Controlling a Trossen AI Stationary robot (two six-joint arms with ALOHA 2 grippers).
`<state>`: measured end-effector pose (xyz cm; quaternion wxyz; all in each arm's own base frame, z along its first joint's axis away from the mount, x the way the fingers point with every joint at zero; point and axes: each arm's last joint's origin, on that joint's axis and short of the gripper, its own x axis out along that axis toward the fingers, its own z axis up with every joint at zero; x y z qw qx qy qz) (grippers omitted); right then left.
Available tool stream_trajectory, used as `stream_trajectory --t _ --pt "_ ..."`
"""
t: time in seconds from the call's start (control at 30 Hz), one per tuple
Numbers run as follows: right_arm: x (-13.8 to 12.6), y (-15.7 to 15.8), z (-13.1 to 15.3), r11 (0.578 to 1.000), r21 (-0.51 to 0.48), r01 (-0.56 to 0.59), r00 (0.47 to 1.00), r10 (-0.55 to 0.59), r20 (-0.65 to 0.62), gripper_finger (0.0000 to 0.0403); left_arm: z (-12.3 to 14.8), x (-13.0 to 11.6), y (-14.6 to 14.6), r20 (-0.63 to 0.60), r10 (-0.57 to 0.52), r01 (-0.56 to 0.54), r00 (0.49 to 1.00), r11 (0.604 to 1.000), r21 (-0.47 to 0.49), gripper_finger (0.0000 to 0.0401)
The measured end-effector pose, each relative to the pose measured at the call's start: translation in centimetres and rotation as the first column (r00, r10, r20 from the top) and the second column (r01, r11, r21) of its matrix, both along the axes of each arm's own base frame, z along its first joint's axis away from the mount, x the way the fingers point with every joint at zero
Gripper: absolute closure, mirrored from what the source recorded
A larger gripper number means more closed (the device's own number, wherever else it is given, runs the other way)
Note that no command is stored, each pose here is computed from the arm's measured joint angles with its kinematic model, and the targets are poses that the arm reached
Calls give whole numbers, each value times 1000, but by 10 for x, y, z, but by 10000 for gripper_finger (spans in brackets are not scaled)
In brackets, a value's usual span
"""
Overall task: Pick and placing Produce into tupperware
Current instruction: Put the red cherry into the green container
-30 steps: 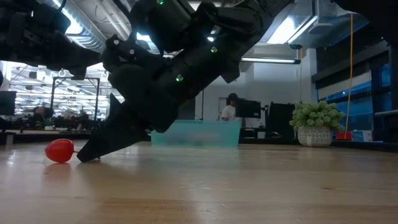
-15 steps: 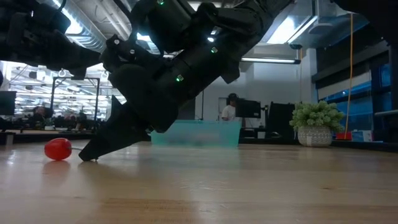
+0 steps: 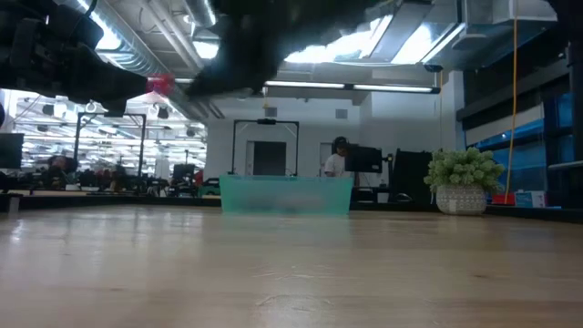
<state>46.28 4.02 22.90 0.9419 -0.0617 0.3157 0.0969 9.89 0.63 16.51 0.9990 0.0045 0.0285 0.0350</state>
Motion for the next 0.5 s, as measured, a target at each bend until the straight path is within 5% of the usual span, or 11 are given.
stream_trajectory --t 0.27,0.5 --pt "-39 -63 84 991 -100 86 987 -70 146 402 0 0 0 0 7 -7 1000 1000 0 335" --pt "-51 -119 110 969 -115 217 962 -192 192 403 0 0 0 2 11 -11 1000 1000 1 346"
